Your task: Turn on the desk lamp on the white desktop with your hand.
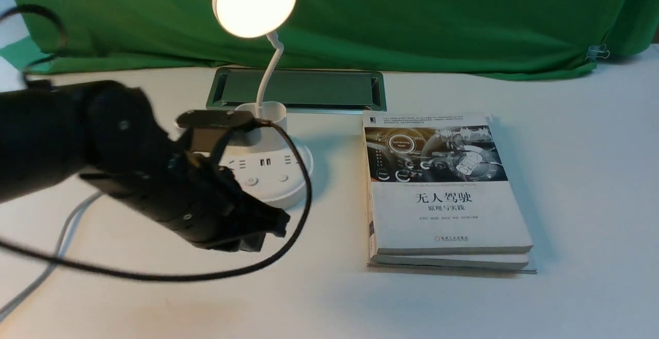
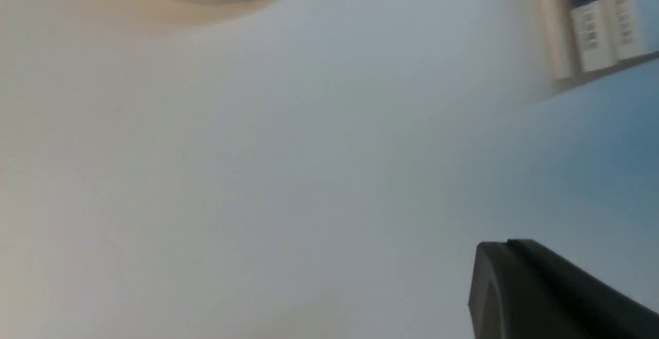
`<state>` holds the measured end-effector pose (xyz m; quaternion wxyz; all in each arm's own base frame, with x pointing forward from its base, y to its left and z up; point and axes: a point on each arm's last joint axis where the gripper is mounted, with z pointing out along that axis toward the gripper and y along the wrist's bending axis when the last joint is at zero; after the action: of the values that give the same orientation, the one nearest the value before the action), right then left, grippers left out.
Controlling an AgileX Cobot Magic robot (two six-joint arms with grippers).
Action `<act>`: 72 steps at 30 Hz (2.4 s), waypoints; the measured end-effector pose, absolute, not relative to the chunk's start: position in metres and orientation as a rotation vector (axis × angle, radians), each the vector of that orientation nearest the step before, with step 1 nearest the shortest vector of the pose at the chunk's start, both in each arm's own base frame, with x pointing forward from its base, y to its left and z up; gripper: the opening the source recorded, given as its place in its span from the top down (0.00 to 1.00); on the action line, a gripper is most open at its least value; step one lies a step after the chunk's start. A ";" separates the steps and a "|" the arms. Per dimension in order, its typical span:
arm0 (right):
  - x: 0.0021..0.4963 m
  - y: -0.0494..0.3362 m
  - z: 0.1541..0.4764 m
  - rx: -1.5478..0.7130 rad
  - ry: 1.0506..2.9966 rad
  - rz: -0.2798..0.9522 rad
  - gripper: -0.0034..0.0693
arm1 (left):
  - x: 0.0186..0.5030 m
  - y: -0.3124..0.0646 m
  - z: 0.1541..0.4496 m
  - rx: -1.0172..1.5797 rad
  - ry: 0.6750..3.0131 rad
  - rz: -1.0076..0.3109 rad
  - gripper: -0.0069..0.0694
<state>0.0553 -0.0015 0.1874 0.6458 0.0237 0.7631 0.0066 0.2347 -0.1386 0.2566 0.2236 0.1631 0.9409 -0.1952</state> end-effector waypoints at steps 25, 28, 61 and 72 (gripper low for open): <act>0.055 -0.002 0.187 0.054 1.736 0.015 0.62 | 0.046 -0.029 0.263 0.486 1.590 -0.336 0.91; 0.055 -0.002 0.187 0.054 1.736 0.015 0.62 | 0.045 -0.028 0.256 0.526 1.624 -0.298 0.91; 0.055 -0.002 0.187 0.054 1.737 0.015 0.63 | 0.055 -0.008 0.188 0.093 1.742 -0.094 0.91; 0.055 -0.002 0.188 0.054 1.735 0.015 0.63 | 0.055 -0.007 0.189 0.092 1.737 -0.095 0.91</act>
<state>0.0553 -0.0015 0.1875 0.6464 0.0236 0.7626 0.0066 0.0547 -0.0075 0.1888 0.6442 0.0402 0.7627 -0.0415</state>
